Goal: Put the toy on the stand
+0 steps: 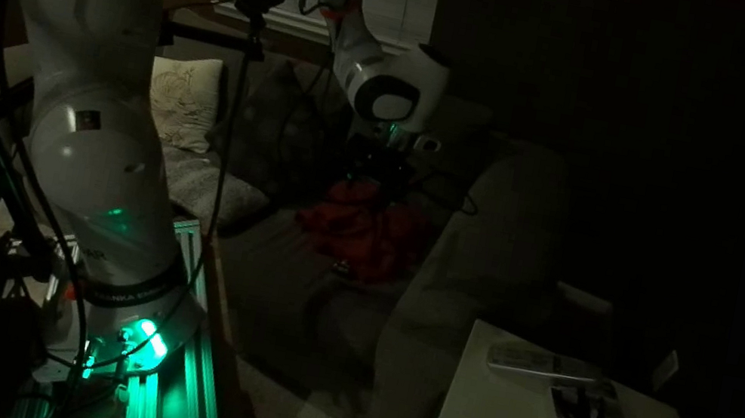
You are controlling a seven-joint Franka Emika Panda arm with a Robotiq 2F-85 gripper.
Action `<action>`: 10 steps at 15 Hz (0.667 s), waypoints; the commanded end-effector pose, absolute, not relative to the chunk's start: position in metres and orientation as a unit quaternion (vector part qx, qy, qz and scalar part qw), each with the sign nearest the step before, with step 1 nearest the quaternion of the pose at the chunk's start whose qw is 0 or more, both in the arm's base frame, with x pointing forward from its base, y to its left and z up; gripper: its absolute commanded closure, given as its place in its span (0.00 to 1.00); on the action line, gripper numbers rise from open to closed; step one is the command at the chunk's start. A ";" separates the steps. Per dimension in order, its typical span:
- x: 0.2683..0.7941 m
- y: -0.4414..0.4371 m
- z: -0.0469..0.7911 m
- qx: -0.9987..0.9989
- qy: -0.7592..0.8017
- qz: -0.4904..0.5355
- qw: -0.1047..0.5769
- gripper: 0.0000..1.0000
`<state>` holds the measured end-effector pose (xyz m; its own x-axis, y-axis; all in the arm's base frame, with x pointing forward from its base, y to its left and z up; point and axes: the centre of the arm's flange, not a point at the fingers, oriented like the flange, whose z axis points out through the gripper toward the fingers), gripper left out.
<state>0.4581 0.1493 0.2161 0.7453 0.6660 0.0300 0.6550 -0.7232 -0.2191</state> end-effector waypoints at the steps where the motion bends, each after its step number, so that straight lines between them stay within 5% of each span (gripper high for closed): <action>1: 0.468 0.202 0.155 -0.920 -0.376 -0.017 0.109 0.00; 10: 0.497 0.254 0.061 -0.885 -0.439 0.035 0.151 0.00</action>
